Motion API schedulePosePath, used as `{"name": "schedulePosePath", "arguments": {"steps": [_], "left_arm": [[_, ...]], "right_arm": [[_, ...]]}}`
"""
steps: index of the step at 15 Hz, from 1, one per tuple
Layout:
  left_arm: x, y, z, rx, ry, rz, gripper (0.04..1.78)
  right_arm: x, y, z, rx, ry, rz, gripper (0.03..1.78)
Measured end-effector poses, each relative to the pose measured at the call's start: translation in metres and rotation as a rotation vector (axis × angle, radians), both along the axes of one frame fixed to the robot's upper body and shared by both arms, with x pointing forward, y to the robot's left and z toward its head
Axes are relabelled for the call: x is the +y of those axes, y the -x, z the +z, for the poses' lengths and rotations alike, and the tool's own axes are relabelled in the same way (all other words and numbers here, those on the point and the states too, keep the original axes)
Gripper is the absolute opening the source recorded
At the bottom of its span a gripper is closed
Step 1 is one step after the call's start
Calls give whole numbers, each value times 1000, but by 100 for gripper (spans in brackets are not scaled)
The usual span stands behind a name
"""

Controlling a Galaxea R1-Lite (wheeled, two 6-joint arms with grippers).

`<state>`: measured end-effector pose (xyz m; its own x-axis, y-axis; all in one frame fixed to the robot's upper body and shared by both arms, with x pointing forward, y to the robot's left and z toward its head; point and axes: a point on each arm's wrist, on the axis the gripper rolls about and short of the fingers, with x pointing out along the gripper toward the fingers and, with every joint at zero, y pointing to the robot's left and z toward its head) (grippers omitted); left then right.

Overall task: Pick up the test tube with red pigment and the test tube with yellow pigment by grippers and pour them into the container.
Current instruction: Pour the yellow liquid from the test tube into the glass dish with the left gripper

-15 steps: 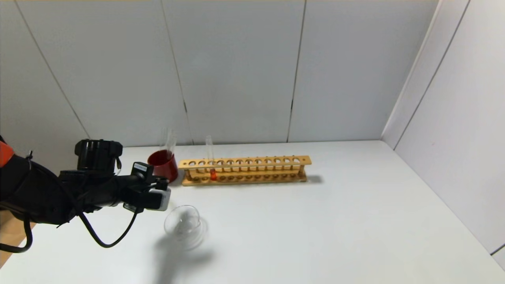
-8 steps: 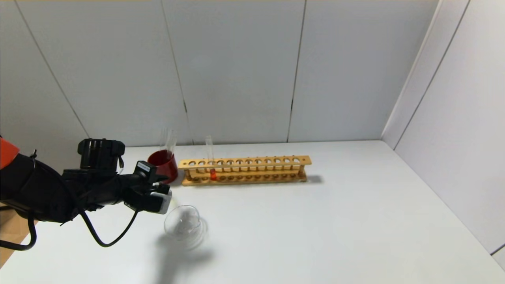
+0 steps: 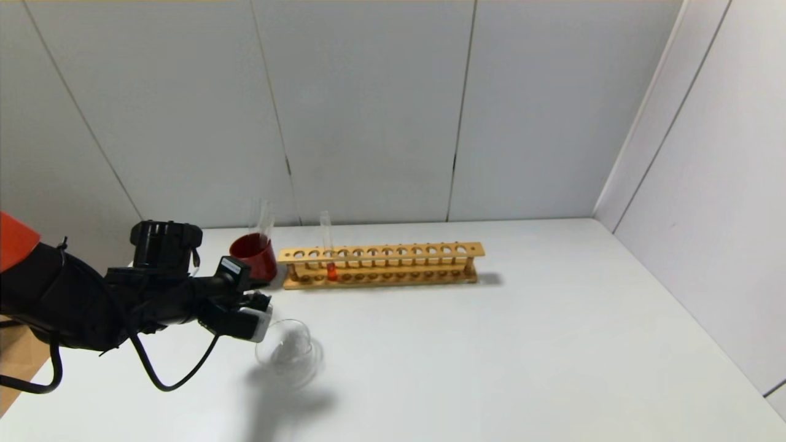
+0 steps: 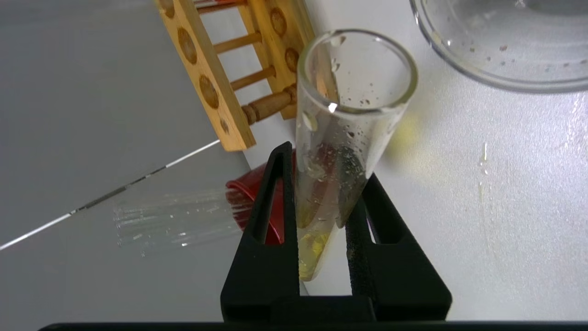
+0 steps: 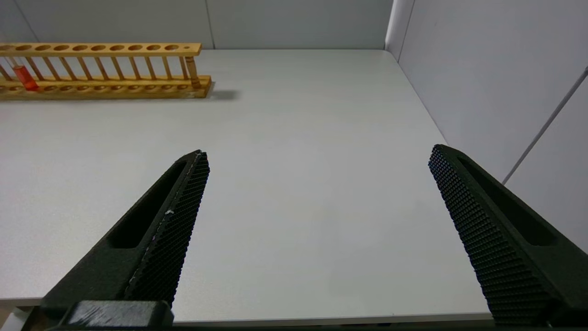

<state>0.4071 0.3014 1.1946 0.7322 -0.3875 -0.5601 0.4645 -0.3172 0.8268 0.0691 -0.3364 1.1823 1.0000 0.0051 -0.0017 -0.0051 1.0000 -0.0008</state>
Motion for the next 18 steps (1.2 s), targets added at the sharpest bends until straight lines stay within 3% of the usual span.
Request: {"name": "schedulePosePath", "arguments": {"steps": [14,18], "left_arm": [[-6,-1,-6,-18,-67,-72,33],[-5,-3,-5,-59,-94,-89,33]], "right_arm": [[0,0,0,0,0,0,175],[0,0,0,0,0,0,175]]}}
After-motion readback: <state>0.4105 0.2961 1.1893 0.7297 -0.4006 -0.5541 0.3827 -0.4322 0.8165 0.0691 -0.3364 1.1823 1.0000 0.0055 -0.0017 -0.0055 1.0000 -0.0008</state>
